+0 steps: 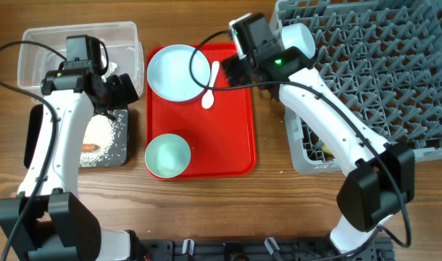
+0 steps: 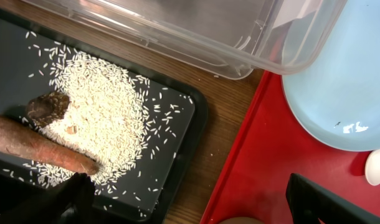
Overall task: Sort waste into correct bins and load items into the dishwasher rack
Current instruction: 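Reach the right gripper to the green bowl and grasp its rim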
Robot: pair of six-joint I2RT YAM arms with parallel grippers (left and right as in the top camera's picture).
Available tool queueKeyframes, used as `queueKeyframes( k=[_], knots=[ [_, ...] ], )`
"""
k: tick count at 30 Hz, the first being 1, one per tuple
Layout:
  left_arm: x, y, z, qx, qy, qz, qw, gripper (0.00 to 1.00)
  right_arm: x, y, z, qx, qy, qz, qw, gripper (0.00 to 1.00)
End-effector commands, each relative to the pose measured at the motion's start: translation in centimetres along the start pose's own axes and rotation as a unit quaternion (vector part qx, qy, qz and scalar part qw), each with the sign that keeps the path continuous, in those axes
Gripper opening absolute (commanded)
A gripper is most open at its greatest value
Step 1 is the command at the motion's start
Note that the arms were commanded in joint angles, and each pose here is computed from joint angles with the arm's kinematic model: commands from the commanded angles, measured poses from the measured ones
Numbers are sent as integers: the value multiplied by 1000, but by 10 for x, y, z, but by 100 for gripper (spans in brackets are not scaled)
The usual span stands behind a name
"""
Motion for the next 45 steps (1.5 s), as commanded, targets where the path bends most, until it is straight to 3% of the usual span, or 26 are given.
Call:
queueKeyframes(
  k=[1, 10, 15, 21, 32, 41, 45],
  knots=[
    [11, 6, 2, 3, -1, -21, 1000, 100, 2, -19, 54, -144, 228, 84, 959, 93],
    [11, 6, 2, 3, -1, -21, 1000, 99, -31, -83, 97, -205, 179, 162, 949, 77],
    [11, 6, 2, 3, -1, -21, 1000, 100, -44, -109, 120, -206, 180, 168, 947, 68],
    [11, 6, 2, 3, -1, -21, 1000, 100, -67, -134, 125, -231, 149, 198, 941, 51],
    [11, 6, 2, 3, -1, -21, 1000, 100, -83, -139, 130, -234, 169, 211, 934, 35],
    [11, 6, 2, 3, -1, -21, 1000, 100, -83, -137, 132, -233, 173, 207, 934, 4],
    [11, 6, 2, 3, -1, -21, 1000, 100, -83, -138, 132, -233, 173, 207, 934, 4]
  ],
)
Point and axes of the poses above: each gripper's point midway between its finger pads, its own x axis back along the fingers, its own z axis along the line the jaws close on, y = z × x, the point moved 7 cm from there along x, back along the fingers, and after that the axes turned 2 degrees about -x, right-handed, at the moved point
